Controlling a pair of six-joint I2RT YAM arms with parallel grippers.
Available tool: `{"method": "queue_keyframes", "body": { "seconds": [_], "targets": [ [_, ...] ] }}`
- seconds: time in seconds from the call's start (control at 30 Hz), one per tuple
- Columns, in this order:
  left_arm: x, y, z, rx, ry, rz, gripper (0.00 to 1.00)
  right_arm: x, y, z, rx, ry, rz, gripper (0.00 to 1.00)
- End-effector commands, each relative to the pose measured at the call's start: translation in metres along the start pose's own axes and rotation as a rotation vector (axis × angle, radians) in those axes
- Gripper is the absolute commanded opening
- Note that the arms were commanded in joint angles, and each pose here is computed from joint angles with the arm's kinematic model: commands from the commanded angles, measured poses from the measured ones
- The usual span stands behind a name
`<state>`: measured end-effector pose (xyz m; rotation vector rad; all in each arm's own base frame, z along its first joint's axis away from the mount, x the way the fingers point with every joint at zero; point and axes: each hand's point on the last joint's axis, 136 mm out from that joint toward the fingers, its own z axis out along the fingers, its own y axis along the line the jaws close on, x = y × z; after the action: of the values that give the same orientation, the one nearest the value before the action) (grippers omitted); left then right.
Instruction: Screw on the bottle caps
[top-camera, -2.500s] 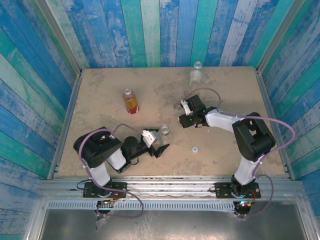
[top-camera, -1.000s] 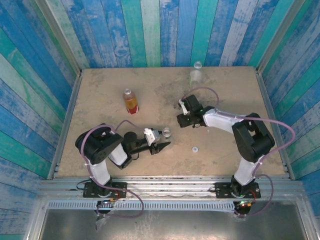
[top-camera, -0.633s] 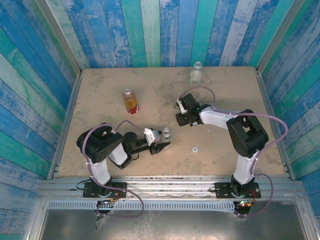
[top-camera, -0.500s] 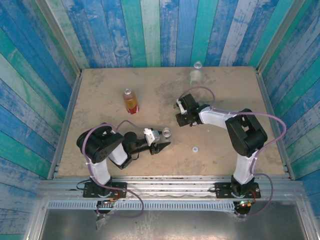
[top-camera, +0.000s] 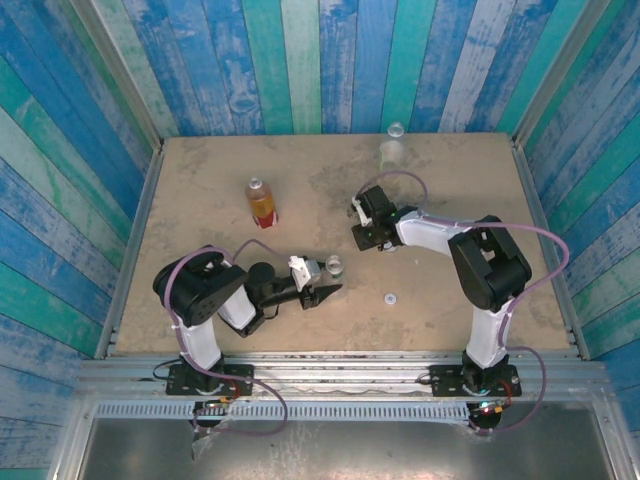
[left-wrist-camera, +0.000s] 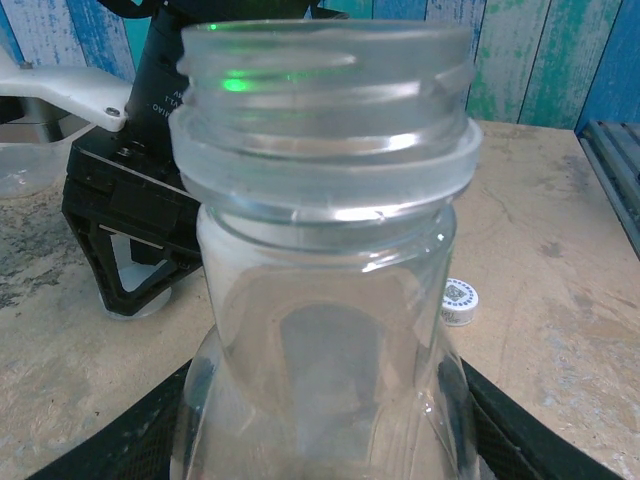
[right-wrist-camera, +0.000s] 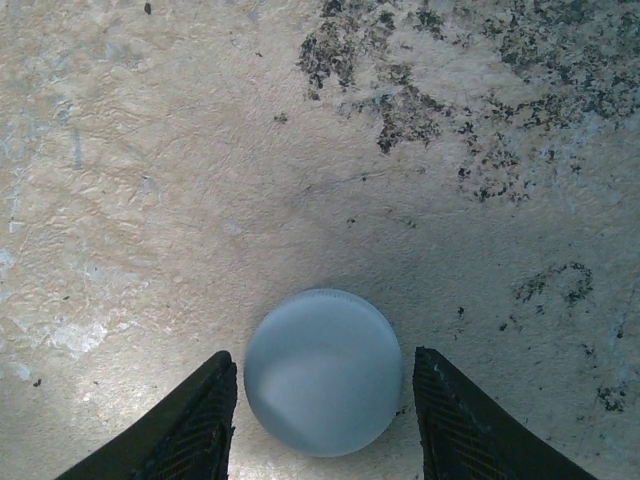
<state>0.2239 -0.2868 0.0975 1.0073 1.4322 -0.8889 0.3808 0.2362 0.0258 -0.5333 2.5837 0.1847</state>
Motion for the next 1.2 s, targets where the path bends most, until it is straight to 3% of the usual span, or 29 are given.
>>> {"method": "queue_keyframes", "body": {
  "seconds": [0.0,0.53,0.83,1.17],
  "targets": [
    [0.005,-0.003,0.002,0.024,0.013,-0.004,0.54,0.002,0.0,0.004,0.016,0.019,-0.021,0.49],
    [0.006,-0.003,0.002,0.026,0.017,-0.005,0.54,-0.001,0.002,-0.009,0.002,0.013,-0.041,0.41],
    [0.007,-0.002,0.002,0.02,0.018,-0.005,0.54,-0.011,0.01,-0.065,-0.034,-0.012,-0.082,0.42],
    [0.005,-0.002,0.001,0.022,0.009,-0.003,0.54,-0.014,0.057,-0.148,-0.116,-0.058,-0.21,0.43]
  ]
}}
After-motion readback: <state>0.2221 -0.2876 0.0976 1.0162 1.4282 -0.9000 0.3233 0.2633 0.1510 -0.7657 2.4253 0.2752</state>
